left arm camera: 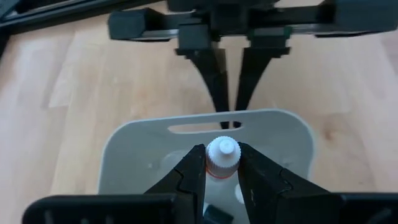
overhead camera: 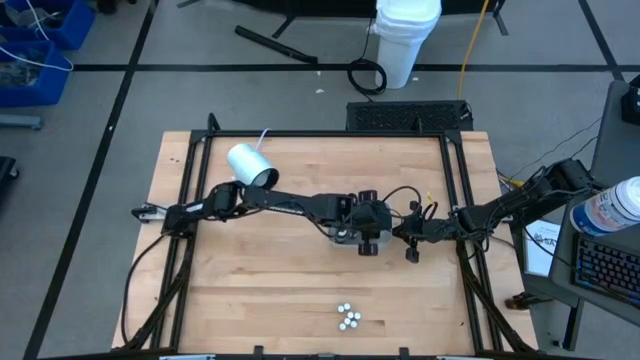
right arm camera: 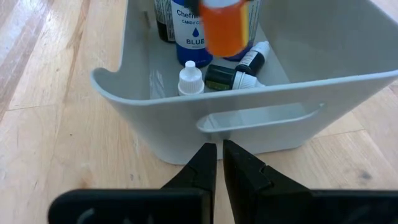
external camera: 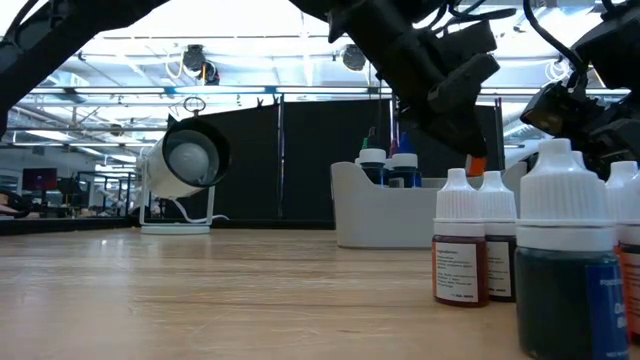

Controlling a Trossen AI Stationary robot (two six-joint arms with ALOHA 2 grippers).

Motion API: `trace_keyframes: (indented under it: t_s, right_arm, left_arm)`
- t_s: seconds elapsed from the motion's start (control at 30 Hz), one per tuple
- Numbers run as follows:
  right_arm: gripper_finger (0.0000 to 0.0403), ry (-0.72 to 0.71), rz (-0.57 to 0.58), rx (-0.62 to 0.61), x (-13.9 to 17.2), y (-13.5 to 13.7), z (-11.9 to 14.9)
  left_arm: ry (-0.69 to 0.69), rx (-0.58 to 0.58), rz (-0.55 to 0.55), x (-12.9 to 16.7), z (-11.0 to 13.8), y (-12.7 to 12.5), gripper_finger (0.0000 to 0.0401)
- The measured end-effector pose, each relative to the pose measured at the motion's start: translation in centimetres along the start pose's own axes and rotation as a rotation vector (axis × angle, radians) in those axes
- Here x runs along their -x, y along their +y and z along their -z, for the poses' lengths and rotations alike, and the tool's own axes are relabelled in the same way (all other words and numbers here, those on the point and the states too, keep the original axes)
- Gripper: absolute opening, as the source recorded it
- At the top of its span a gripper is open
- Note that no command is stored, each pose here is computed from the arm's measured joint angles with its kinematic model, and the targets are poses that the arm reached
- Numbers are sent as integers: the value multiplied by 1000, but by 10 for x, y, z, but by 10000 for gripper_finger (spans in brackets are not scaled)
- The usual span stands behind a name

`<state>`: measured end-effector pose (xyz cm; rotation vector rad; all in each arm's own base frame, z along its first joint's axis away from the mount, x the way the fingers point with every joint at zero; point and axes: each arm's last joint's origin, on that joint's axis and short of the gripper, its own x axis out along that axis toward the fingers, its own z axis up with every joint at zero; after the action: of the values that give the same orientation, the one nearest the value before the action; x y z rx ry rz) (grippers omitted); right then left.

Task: Pick & Place food coloring
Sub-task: Put the small yellow food coloring bottle into the gray bin

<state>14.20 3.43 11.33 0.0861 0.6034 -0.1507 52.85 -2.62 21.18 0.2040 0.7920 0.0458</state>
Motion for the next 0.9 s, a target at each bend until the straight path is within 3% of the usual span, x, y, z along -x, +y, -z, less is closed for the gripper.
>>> trace_keyframes:
  t_s: [0.47, 0.9]
  right_arm:
    - [22, 1, 0, -14, 0, 0, 0]
    - [22, 1, -1, -14, 0, 0, 0]
  left_arm:
    - [-48, 31, 22, -5, 1, -2, 83]
    - [-2, 27, 5, -21, 13, -6, 83]
